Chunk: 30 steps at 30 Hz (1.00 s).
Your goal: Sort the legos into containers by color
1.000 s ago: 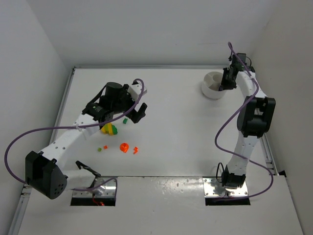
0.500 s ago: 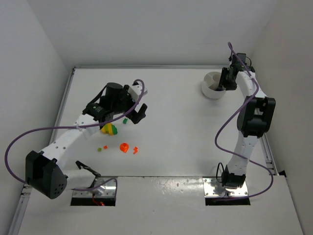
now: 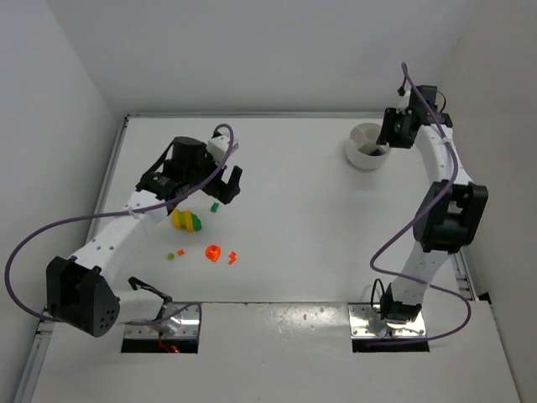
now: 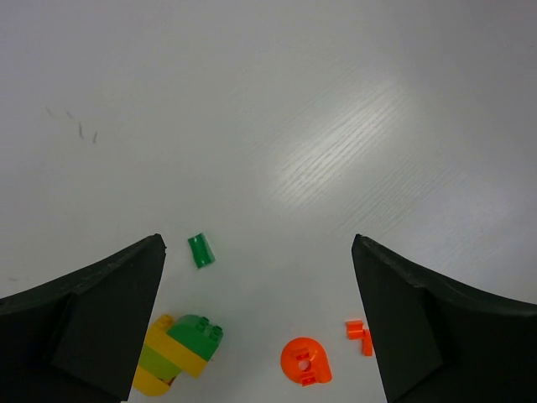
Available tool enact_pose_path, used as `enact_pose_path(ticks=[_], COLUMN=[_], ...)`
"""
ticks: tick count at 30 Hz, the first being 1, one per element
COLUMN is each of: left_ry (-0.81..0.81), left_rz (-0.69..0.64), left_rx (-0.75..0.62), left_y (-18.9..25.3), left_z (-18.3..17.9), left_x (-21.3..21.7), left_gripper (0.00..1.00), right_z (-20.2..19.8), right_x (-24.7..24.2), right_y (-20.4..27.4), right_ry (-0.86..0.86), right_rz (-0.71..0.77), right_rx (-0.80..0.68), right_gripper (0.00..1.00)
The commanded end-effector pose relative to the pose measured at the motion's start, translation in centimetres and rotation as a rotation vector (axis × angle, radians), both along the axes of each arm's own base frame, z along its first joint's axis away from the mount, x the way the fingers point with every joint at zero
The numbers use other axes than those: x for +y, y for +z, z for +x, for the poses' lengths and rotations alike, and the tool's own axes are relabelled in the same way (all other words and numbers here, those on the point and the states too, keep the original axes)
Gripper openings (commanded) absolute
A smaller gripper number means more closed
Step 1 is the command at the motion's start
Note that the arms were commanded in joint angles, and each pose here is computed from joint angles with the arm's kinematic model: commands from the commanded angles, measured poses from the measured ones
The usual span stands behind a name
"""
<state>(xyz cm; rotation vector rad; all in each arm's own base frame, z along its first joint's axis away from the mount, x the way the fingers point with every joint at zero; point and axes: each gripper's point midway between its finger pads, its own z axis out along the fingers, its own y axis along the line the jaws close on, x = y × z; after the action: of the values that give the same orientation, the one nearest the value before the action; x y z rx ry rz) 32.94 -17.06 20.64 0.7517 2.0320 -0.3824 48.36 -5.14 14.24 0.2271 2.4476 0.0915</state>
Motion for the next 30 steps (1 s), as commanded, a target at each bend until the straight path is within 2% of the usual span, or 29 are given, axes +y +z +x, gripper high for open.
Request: enact_pose_path(ticks=[1, 4, 7, 10, 12, 13, 16, 17, 21, 24, 25, 30], left_ry=[0.097, 0.211, 0.327, 0.342, 0.252, 0.144, 0.059, 0.067, 0.072, 0.125, 0.143, 0.169], left_rz=[-0.016, 0.017, 0.068, 0.106, 0.116, 0.147, 0.189, 0.199, 0.213, 0.208, 0.215, 0.228], left_rx=[0.065, 0.103, 0.136, 0.186, 0.207, 0.224, 0.26, 0.268, 0.284, 0.264, 0.267, 0.303], left_y=[0.0, -1.8, -3.8, -6.2, -7.3, -8.5, -10.6, -10.9, -12.0, -12.1, -12.6, -14.4], left_z=[1.4, 2.4, 2.9, 2.2, 1.2, 0.0, -1.2, -1.2, -1.1, -0.2, -0.1, 0.4], left_x=[1.9, 5.4, 9.3, 11.8, 11.5, 10.9, 10.4, 10.6, 9.4, 8.4, 7.9, 6.8], left_gripper=[1.0, 1.0, 1.0, 1.0, 1.0, 1.0, 1.0, 1.0, 0.89, 0.78, 0.72, 0.69], right_z=[-1.1, -3.3, -5.3, -6.9, -8.0, -8.6, -9.0, -9.5, -10.1, -10.4, -10.2, -10.5], right_x=[2.2, 5.9, 7.7, 9.0, 10.6, 11.3, 12.0, 12.6, 13.7, 13.7, 13.9, 14.1], right_y=[4.9, 4.0, 2.8, 1.8, 1.0, 0.4, -0.6, -1.0, -1.7, -1.8, -1.8, -2.1], right_ry=[0.159, 0.331, 0.39, 0.441, 0.486, 0.514, 0.528, 0.541, 0.56, 0.549, 0.553, 0.549], right_rz=[0.042, 0.124, 0.214, 0.235, 0.259, 0.27, 0.273, 0.278, 0.255, 0.236, 0.223, 0.223], right_rx=[-0.116, -0.048, 0.001, 0.029, 0.052, 0.068, 0.082, 0.099, 0.103, 0.104, 0.098, 0.112], right_gripper=[0.45, 0.45, 0.45, 0.47, 0.48, 0.5, 0.5, 0.5, 0.5, 0.5, 0.5, 0.5])
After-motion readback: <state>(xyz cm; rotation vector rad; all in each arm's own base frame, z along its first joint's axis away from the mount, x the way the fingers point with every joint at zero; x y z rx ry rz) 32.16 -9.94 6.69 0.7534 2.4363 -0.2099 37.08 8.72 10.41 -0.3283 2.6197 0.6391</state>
